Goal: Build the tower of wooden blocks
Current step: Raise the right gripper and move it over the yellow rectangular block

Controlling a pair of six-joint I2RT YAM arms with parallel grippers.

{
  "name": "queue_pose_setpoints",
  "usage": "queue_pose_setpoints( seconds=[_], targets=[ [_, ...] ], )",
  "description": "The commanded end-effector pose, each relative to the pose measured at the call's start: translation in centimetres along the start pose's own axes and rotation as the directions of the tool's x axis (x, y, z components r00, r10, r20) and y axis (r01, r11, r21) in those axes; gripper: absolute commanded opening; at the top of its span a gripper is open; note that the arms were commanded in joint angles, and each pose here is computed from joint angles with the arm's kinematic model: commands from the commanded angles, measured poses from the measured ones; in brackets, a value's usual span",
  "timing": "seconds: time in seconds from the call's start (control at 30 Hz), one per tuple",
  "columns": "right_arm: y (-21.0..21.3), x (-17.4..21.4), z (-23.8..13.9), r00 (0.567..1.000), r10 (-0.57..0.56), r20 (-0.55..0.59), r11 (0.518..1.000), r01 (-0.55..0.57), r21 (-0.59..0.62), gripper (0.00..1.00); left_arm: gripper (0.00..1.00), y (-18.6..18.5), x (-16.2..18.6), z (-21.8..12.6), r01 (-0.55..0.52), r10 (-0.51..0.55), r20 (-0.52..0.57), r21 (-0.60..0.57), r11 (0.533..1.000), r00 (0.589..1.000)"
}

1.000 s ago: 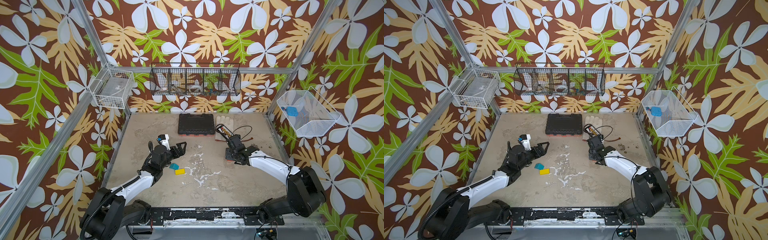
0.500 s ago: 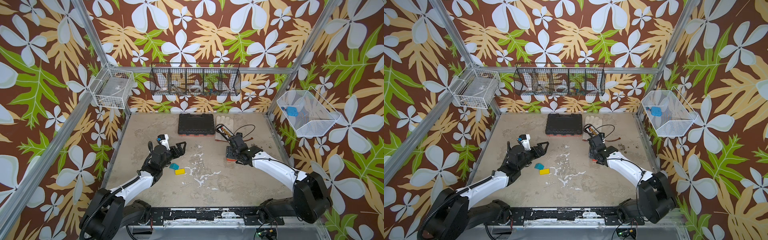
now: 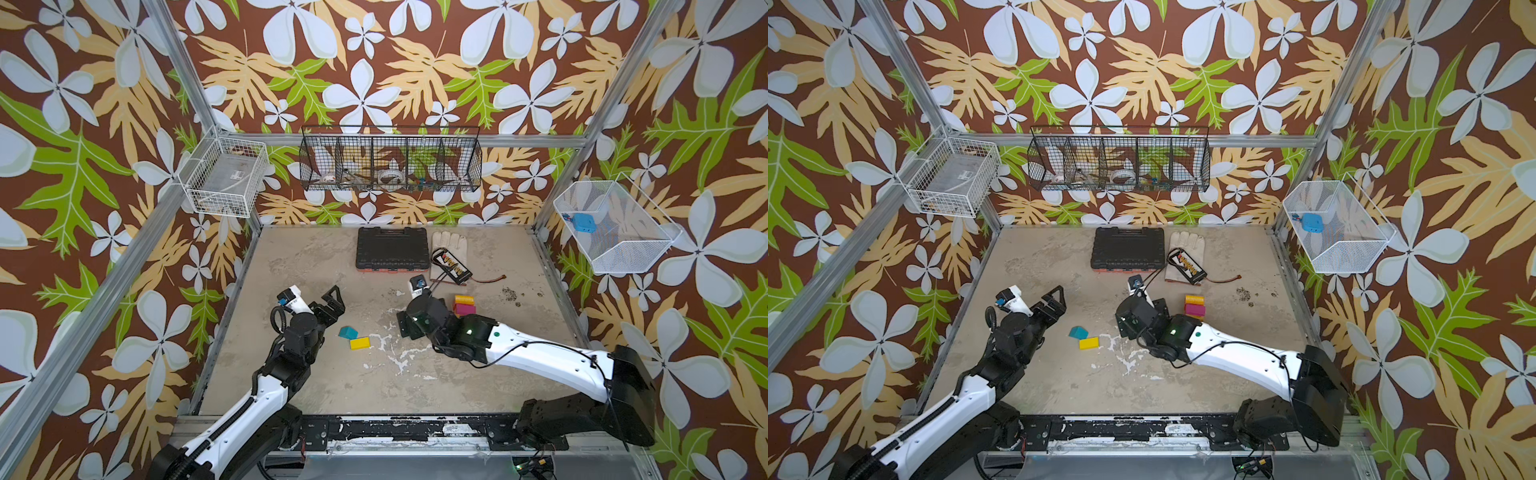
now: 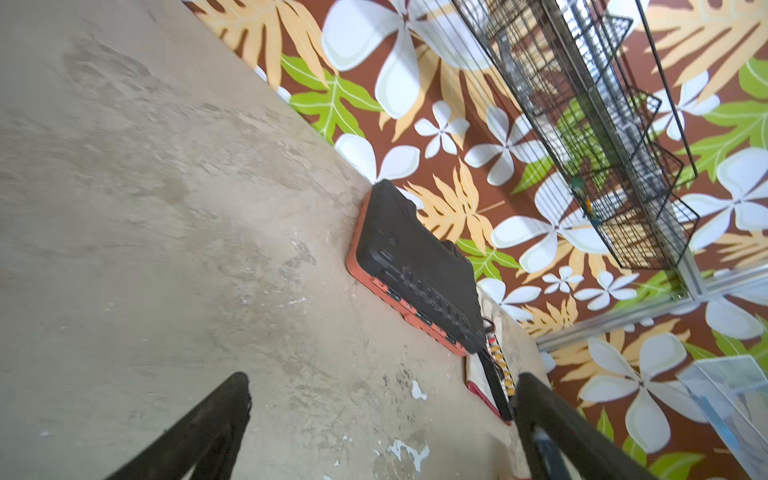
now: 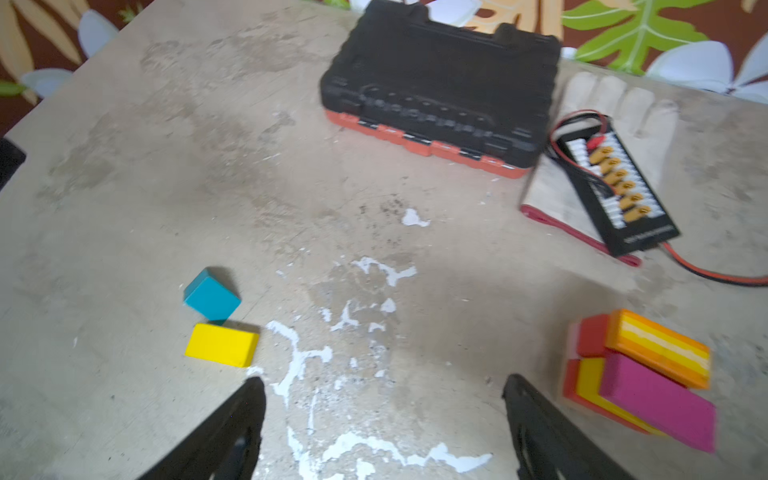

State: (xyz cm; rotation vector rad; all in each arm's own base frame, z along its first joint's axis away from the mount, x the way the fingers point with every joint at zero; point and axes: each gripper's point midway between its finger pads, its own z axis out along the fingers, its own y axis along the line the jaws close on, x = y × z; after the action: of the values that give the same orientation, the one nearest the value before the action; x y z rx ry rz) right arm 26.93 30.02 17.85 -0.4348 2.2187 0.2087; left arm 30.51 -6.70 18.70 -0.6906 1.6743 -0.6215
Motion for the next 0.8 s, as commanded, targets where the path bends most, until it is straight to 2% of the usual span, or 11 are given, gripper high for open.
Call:
queue_pose_setpoints(
  seconds=[0.0,0.2,0.47,0.77],
  targets=[
    [2.7,0.3,1.6,0.999,-0.034,-0.006,0.999,0.034,-0.039,0.89,1.0,1.7,-1.8,-0.8,0.059,-0.052,0.113,-0.064,0.996,0.992],
    [5.8,2.7,4.9,0.995,-0.048,-0.089,0.994,0.039,-0.105,0.87,1.0,3.1,-2.9,-1.8,0.116,-0.096,0.183,-0.104,0.988,0.978],
    [7.4,4.7,7.5,0.985,-0.067,-0.156,0.991,0.048,-0.125,0.87,1.0,3.2,-2.9,-1.8,0.119,-0.096,0.183,-0.116,0.986,0.978],
    [8.0,5.6,8.8,0.979,-0.084,-0.185,0.991,0.063,-0.119,0.87,1.0,3.3,-2.9,-1.8,0.123,-0.098,0.184,-0.129,0.984,0.978]
  ],
)
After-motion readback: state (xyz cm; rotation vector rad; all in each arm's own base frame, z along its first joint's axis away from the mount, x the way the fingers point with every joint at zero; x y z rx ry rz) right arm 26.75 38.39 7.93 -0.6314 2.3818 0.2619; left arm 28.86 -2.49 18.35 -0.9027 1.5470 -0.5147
